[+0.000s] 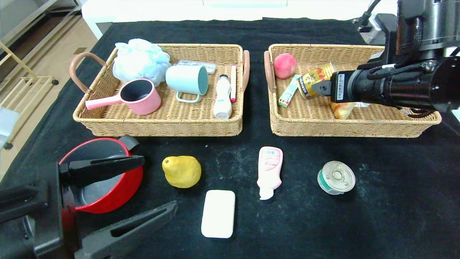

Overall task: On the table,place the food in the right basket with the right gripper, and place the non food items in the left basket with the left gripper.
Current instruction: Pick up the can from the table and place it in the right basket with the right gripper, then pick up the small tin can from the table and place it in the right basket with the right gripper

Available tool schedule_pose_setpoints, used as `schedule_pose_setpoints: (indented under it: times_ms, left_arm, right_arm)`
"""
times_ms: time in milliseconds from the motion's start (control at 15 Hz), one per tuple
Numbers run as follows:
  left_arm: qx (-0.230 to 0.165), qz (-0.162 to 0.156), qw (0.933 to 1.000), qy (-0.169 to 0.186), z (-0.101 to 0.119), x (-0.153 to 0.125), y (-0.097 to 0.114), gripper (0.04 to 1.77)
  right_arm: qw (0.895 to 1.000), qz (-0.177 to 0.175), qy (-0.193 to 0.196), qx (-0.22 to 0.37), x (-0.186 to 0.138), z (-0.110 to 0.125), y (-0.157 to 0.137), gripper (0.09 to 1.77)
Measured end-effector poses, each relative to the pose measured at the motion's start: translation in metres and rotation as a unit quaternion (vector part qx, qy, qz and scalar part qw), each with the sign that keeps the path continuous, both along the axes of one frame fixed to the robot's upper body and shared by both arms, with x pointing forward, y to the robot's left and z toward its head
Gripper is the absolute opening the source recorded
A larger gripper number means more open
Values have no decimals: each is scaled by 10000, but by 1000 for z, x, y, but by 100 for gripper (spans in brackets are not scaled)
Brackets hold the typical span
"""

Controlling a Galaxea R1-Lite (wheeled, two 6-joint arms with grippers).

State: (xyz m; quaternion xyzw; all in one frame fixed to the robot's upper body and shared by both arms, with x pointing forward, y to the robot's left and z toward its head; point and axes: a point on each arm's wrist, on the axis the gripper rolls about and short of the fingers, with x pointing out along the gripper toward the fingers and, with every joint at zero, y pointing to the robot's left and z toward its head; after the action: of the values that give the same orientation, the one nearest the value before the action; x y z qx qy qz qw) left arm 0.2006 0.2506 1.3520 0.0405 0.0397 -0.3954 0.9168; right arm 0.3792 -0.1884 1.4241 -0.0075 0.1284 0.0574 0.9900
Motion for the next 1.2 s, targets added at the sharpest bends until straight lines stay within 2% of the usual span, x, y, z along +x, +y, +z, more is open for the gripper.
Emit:
schedule_pose_setpoints:
  times_ms: [267, 467, 667, 867, 1200]
  left_arm:
    - [12, 10, 10000, 14, -1, 0, 0, 172]
    - [24, 3, 10000, 32, -1, 1, 0, 172]
    - [32, 5, 10000, 38, -2, 1, 0, 172]
    - [41, 4, 10000, 44, -2, 1, -1, 172]
    - [48, -5, 10000, 54, -3, 1, -1, 172]
  right_arm:
    - [9975, 142, 642, -241, -39, -3, -11, 169]
    - [9932, 119, 1154, -133, -70, -1, -21, 170]
    - [9912, 51, 1325, -49, -84, -5, -28, 170]
    - [9866, 62, 1618, -220, -96, -19, -33, 170]
    - [9817, 118, 1886, -237, -101, -33, -29, 170]
